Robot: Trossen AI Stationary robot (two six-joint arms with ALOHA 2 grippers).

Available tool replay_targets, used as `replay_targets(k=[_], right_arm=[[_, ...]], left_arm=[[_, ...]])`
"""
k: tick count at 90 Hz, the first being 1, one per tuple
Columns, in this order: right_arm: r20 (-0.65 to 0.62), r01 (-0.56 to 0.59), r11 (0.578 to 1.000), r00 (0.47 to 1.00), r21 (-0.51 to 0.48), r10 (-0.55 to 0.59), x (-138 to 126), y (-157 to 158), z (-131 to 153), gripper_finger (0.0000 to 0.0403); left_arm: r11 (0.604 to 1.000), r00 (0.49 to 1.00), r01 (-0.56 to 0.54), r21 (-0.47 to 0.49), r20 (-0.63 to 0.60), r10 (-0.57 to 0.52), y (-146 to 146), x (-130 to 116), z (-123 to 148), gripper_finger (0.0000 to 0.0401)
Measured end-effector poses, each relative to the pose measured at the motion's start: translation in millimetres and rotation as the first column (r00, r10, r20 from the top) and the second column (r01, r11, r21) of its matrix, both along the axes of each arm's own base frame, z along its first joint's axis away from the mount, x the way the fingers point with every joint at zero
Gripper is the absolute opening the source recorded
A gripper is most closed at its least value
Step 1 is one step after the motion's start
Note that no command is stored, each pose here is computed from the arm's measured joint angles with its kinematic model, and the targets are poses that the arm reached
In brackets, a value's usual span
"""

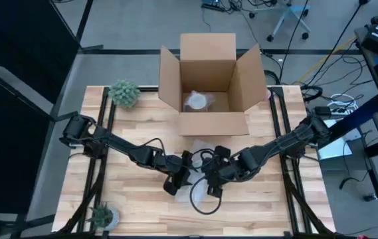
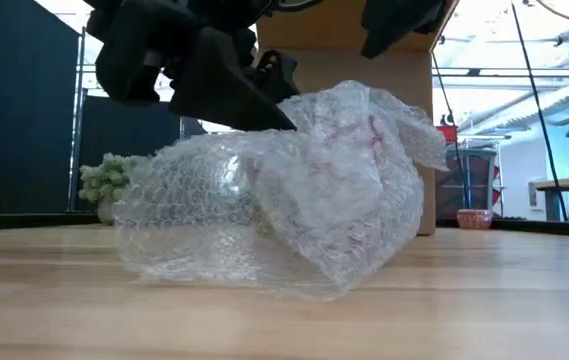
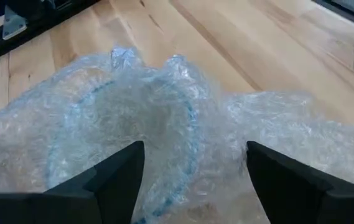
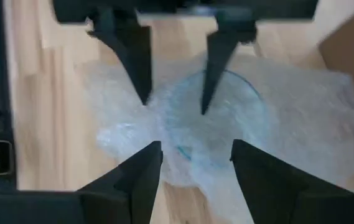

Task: Wrap mug
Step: Wrap the red mug with the bubble wrap

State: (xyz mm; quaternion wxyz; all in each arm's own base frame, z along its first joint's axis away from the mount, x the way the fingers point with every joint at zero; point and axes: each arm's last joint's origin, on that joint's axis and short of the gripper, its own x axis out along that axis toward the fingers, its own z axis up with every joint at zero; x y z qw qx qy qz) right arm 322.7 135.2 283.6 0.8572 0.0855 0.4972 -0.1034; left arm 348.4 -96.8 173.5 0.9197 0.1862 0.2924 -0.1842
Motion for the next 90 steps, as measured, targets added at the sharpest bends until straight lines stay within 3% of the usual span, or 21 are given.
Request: replay_targets(k=[14, 36, 65, 90], right_arm=[[-0.087, 0.122, 0.992, 0.988, -0.043, -0.126, -6.5, -13.9, -4.1, 0.0214], [-0.026, 0.205, 0.976, 0.978, -0.071, -0.208, 0.1, -21.3, -4.3, 0.0255], [0.029, 0.299, 0.95, 0.954, -0.092, -0.298, -0.9, -22.8, -38.5, 0.0258], [0.092, 0.33, 0.943, 0.941, -0.045, -0.325, 13.2, -35.1, -40.3, 0.0258]], left_arm=[[1.0, 1.0, -0.013, -0.016, -0.003, 0.012, 0.0, 0.1, 0.1, 0.0264], [1.0, 1.0, -0.012, -0.017, 0.001, 0.012, -0.1, 0.3, 0.4, 0.0264], [1.0, 1.0, -0.012, -0.019, 0.004, 0.012, -0.4, 0.4, 0.6, 0.0264], [1.0, 1.0, -0.014, -0.022, 0.007, 0.014, -0.5, 0.6, 0.7, 0.0264]])
